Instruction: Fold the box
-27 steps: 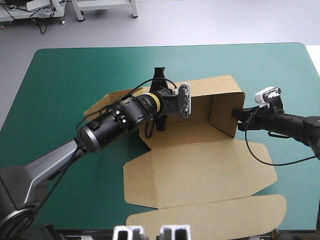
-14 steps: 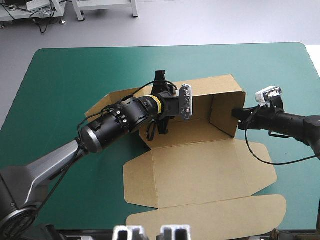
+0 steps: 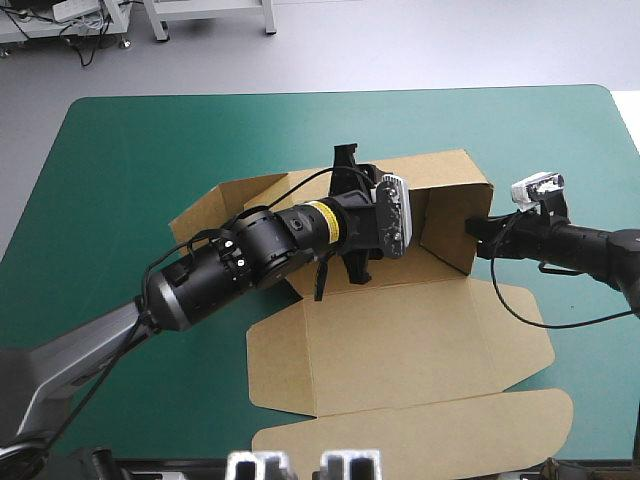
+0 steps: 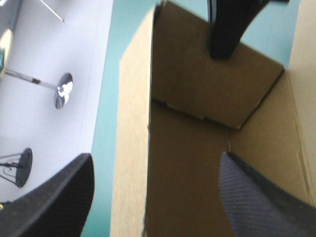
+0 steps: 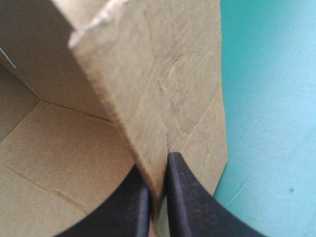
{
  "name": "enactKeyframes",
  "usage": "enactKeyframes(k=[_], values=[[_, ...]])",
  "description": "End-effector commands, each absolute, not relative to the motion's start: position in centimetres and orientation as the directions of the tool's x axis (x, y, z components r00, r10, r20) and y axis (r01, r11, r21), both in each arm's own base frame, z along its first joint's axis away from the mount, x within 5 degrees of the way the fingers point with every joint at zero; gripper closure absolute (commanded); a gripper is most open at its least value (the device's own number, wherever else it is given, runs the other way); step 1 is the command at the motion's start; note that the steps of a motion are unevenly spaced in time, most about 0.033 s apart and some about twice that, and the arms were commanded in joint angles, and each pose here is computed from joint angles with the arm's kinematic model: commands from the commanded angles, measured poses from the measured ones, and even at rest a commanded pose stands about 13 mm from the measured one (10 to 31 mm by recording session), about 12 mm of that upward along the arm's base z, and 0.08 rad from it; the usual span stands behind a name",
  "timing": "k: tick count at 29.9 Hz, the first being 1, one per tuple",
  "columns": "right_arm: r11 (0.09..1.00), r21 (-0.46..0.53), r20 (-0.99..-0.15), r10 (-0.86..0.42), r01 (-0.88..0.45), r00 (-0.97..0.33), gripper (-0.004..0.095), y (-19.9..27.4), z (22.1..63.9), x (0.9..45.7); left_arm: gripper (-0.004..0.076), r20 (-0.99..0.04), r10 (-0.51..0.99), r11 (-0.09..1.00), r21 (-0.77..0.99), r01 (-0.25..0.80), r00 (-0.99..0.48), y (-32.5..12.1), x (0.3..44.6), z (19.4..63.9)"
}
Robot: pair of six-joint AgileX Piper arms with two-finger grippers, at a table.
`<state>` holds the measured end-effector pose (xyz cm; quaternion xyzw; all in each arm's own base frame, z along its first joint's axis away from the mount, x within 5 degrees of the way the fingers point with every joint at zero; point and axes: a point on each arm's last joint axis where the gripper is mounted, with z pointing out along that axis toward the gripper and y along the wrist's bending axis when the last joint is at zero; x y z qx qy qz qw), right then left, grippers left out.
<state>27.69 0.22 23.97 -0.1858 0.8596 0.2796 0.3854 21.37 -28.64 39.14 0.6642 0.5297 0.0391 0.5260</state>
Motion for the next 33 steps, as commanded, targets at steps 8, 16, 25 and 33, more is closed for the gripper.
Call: enactKeyframes(k=[8, 16, 25, 33], values=[[0.767, 0.338, -0.744, -0.137, -0.545, -0.654, 0.0919, 0.5, 24.3, 27.1, 0.0549, -0.582, 0.568, 0.283, 0.802, 0.526, 0.582, -25.0, 16.6, 47.5], [0.777, 0.306, -0.745, -0.165, -0.55, -0.647, 0.0919, 1.8, 27.3, 27.4, 0.0733, -0.626, 0.71, 0.429, 0.749, 0.505, 0.324, -20.4, 20.7, 47.2], [0.823, 0.269, -0.73, -0.165, -0.501, -0.663, 0.0919, 3.9, 32.3, 28.0, 0.0733, -0.849, 0.494, 0.842, 0.415, 0.344, -0.185, -9.5, 27.3, 46.2], [0.872, 0.191, -0.651, -0.232, -0.452, -0.722, 0.0919, 6.7, 35.3, 28.1, 0.0733, -0.848, 0.243, 0.969, 0.187, 0.163, -0.472, -1.1, 28.7, 44.4]])
